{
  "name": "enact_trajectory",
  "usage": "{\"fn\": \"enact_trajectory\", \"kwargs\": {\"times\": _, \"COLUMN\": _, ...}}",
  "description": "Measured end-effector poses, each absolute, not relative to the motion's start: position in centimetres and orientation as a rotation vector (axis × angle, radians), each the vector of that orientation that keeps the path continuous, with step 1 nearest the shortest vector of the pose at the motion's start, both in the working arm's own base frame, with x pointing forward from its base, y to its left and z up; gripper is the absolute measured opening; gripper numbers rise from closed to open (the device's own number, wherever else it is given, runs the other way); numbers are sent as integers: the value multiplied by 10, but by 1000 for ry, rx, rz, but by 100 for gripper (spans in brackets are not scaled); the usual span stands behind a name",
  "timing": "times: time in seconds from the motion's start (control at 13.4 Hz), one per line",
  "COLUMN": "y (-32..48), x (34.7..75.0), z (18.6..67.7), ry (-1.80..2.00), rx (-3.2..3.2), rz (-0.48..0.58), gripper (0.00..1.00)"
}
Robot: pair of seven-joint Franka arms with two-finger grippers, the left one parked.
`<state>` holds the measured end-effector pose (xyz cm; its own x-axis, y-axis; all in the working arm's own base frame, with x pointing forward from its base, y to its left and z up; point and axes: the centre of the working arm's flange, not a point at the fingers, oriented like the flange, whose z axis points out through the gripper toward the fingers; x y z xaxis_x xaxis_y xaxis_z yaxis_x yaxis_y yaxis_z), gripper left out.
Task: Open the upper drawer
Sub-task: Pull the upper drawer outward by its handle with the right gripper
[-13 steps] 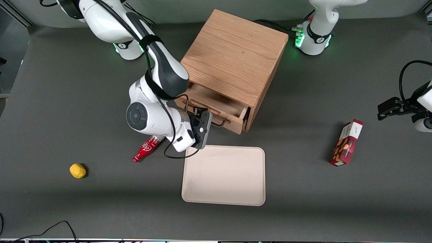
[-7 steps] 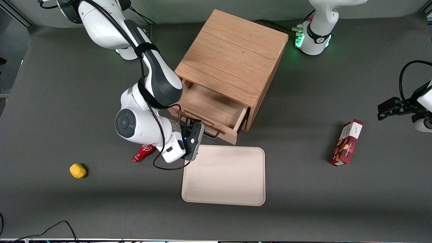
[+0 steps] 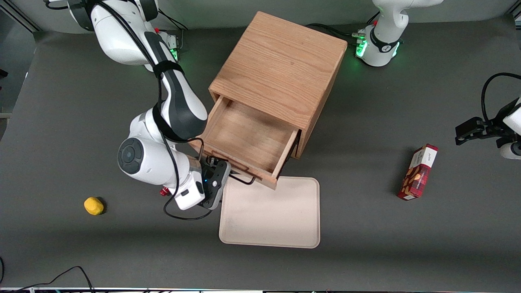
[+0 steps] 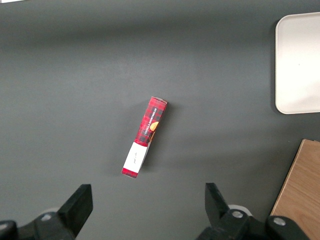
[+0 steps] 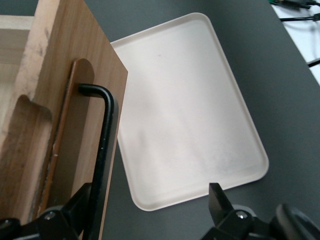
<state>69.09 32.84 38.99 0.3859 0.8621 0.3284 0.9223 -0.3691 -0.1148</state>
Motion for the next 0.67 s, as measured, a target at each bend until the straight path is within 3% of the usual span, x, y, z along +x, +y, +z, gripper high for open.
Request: {"fn": "enact_trajectory", "kwargs": {"times": 0.67, "y": 299, "x": 721, "z": 396, "ry": -1531, "rx": -2451, "rz": -469, "gripper": 100}}
